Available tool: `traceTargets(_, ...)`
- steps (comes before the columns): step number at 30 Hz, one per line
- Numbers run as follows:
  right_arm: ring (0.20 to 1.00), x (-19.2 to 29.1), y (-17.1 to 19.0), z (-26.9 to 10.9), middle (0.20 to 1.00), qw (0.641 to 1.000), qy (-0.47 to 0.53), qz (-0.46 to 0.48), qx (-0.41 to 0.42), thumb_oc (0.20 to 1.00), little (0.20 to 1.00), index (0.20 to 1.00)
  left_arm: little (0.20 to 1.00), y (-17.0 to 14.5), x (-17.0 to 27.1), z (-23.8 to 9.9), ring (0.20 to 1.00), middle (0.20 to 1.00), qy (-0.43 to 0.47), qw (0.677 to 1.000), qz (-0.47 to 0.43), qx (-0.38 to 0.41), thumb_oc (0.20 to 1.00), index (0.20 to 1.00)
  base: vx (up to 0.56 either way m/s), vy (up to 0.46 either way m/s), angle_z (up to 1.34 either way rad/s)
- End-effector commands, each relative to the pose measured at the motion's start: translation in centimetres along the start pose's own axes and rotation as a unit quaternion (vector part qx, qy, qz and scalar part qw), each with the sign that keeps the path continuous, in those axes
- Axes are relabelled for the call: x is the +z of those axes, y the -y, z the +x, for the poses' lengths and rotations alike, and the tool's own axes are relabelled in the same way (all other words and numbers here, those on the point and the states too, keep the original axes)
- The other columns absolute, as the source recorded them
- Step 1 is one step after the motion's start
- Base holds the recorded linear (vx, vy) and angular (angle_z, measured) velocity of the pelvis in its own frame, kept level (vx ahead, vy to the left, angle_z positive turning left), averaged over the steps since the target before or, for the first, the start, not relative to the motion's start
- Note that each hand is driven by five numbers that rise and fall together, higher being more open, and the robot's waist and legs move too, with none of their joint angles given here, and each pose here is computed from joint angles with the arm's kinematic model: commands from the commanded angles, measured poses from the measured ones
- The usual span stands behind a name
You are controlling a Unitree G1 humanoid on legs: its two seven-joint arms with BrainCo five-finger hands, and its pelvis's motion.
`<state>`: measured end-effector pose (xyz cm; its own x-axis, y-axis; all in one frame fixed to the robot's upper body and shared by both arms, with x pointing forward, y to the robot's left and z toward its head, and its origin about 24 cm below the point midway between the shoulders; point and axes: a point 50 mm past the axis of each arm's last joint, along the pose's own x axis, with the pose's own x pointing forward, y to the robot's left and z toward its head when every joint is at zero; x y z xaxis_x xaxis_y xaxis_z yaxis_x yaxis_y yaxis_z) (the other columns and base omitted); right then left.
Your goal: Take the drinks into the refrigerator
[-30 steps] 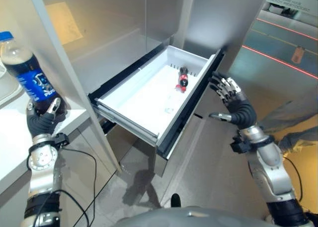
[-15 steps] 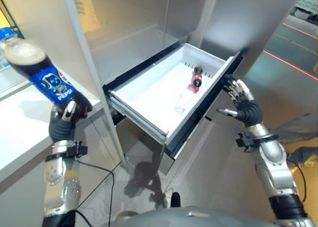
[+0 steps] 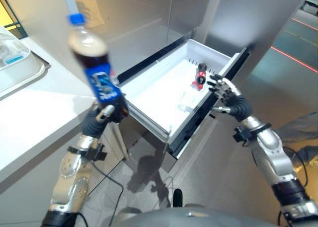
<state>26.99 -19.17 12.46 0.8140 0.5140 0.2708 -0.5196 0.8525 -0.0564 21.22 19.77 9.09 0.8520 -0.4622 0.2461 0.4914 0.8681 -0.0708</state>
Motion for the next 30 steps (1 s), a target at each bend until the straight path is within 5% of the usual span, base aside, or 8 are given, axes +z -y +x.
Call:
traceTargets(1,1.000,3.0,0.1,3.4,1.000,0.997,0.058,0.010,0.055,1.000,1.000,1.000,0.200,2.8,4.7,3.2,0.200,0.200,0.115,0.983,0.051,-0.133,0.200,0.200,0.00,0.000,0.00)
traceTargets(11,1.000,5.2,-4.4,8.1,1.000,0.980,0.087,-0.036,0.177,1.000,1.000,1.000,0.200,2.8,4.1,3.9,0.200,0.200,0.072,0.976,0.099,-0.177,0.200,0.200,0.00,-0.002,-0.03)
traceTargets(21,1.000,3.0,-11.1,7.7,1.000,0.928,0.033,0.140,0.342,1.000,1.000,1.000,0.200,2.4,3.8,3.7,0.200,0.200,0.049,0.970,0.161,-0.178,0.200,0.200,0.00,-0.001,0.00)
traceTargets(30,1.000,3.3,-13.3,8.0,1.000,0.899,0.012,0.167,0.404,1.000,1.000,1.000,0.200,2.3,3.9,3.8,0.200,0.200,0.051,0.968,0.172,-0.173,0.200,0.200,0.00,0.000,0.00)
